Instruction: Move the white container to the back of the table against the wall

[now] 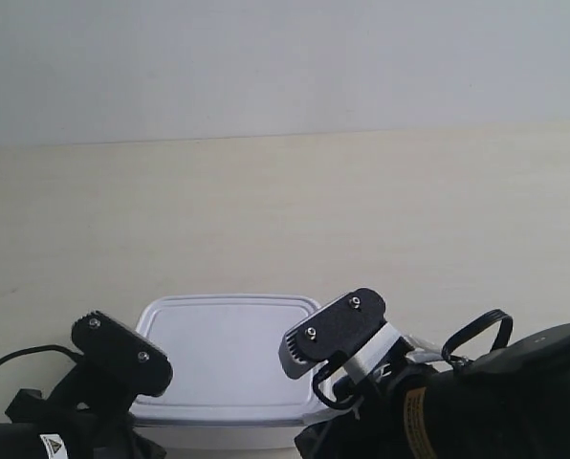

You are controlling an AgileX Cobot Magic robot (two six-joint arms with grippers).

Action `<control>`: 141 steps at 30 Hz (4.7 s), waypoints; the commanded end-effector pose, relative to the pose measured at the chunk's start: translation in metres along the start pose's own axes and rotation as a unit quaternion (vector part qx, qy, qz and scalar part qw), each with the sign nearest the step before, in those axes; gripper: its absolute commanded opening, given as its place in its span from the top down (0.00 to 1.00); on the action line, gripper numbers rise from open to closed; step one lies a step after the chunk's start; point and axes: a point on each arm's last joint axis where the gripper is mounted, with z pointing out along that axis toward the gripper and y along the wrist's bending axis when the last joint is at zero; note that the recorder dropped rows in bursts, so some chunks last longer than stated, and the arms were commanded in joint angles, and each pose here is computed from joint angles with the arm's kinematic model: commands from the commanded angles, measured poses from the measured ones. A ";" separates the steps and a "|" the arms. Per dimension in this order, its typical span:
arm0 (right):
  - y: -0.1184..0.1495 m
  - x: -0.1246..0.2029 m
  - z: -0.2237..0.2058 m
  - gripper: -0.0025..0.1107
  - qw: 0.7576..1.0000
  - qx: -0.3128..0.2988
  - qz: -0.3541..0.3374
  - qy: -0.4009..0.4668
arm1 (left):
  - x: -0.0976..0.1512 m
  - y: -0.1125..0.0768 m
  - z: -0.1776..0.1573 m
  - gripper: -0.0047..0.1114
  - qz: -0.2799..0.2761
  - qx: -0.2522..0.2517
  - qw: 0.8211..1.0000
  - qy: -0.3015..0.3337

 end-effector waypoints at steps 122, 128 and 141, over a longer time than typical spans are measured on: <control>-0.082 -0.096 0.069 0.98 0.948 0.307 -0.075 -0.031 | -0.146 0.075 0.111 0.96 -0.107 -0.007 0.992 -0.072; -0.082 -0.105 0.075 0.98 0.946 0.313 -0.082 -0.038 | -0.155 0.082 0.110 0.96 -0.114 -0.009 0.990 -0.086; -0.095 -0.122 0.085 0.98 0.937 0.335 -0.085 -0.044 | -0.166 0.100 0.111 0.96 -0.132 -0.016 0.986 -0.102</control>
